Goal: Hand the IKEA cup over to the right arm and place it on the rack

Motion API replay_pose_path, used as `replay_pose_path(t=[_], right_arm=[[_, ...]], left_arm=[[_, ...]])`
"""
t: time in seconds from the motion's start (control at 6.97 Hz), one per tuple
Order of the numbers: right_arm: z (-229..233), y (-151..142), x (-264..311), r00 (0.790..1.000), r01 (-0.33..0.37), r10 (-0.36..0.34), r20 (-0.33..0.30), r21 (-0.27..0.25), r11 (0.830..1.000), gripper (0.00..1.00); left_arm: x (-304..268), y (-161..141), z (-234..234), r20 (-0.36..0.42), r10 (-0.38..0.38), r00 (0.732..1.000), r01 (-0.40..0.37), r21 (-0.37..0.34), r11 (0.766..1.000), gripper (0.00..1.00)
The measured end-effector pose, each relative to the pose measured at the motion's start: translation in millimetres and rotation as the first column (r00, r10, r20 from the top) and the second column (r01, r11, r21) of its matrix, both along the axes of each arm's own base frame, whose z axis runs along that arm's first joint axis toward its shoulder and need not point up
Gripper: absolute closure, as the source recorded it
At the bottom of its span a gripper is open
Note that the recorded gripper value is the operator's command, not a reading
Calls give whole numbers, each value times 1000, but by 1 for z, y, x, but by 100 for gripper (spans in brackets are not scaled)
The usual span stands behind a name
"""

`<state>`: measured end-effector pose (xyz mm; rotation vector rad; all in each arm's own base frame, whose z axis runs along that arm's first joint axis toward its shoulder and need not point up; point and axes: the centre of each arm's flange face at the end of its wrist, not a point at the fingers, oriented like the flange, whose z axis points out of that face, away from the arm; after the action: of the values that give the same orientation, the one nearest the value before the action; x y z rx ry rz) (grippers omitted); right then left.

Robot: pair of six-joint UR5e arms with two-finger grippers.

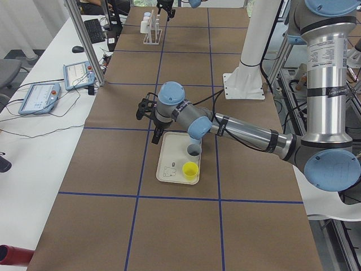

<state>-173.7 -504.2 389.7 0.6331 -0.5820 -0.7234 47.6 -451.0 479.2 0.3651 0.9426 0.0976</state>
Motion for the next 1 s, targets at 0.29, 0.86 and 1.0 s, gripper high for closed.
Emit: replay_pose_path(t=[0.29,0.86,1.0], right_arm=[[-37,28,-52,973,-29,65,222,-162,986,1],[-72,44,-95,951,2,65,303,-216,976,1],[-73,45,-96,951,3,64,303,-216,976,1]], left_arm=[[25,24,40,94,20,995,-18,-20,1000,0],[34,75,153,184,35,982,-35,-4,999,0],[38,86,166,186,55,981,-55,-9,998,0]])
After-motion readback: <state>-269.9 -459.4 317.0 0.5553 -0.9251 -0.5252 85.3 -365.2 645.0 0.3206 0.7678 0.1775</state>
